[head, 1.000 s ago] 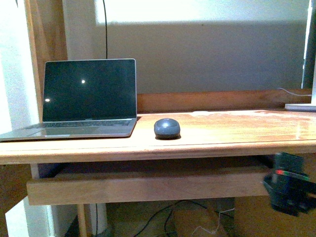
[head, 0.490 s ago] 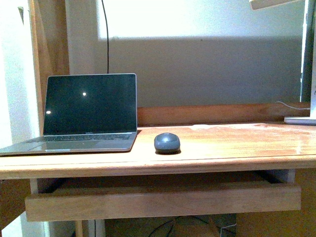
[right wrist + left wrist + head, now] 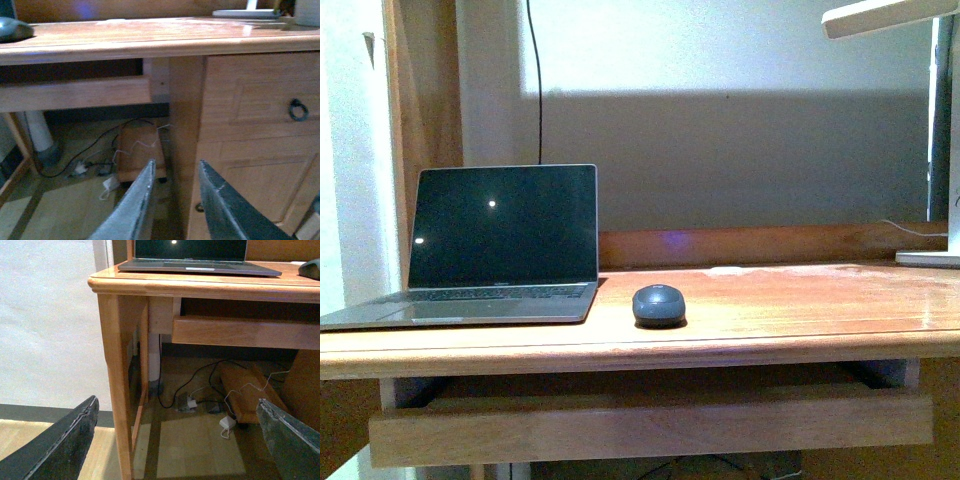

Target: Place mouse

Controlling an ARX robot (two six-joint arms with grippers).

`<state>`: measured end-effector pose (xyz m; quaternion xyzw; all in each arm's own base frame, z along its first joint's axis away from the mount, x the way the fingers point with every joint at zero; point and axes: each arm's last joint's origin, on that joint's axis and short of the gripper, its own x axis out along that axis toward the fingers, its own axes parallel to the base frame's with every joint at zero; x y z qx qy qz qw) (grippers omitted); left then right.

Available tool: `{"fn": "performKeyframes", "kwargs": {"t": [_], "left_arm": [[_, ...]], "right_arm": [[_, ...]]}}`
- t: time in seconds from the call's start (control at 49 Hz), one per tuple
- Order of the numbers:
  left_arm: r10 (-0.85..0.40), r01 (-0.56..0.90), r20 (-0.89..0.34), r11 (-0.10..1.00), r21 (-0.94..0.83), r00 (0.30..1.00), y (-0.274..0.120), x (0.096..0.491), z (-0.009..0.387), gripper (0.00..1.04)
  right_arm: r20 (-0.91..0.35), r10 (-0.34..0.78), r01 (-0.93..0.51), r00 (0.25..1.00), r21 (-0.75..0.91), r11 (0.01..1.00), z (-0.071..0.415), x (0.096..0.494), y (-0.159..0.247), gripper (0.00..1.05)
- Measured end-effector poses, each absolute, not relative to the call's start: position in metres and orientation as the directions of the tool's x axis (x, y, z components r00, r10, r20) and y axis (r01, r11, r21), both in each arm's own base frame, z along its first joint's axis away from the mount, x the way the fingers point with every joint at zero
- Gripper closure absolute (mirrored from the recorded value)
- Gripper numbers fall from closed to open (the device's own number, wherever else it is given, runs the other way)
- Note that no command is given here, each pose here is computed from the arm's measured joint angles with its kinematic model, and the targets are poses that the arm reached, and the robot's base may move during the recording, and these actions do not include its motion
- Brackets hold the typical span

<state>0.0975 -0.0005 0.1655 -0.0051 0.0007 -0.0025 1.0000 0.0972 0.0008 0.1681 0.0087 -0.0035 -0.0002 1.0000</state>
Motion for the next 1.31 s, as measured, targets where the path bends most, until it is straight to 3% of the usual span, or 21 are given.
{"fn": "performKeyframes", "kwargs": {"t": [0.082, 0.592, 1.143, 1.306], "left_arm": [[-0.005, 0.005, -0.001, 1.0, -0.01, 1.0, -0.0005, 0.0975, 0.1655, 0.08], [-0.005, 0.005, -0.001, 1.0, -0.01, 1.0, -0.0005, 0.0975, 0.1655, 0.08], [-0.005, 0.005, -0.001, 1.0, -0.01, 1.0, -0.0005, 0.0975, 0.1655, 0.08], [-0.005, 0.005, -0.001, 1.0, -0.01, 1.0, -0.0005, 0.0975, 0.1655, 0.08]], "right_arm": [[0.007, 0.005, -0.005, 1.0, 0.009, 1.0, 0.168, 0.0972, 0.0006, 1.02], [0.008, 0.002, -0.002, 1.0, 0.006, 1.0, 0.1682, 0.0971, 0.0003, 1.02], [0.008, 0.002, -0.002, 1.0, 0.005, 1.0, 0.1682, 0.0971, 0.0003, 0.08], [0.008, 0.002, -0.002, 1.0, 0.005, 1.0, 0.1682, 0.0971, 0.0003, 0.07]]}}
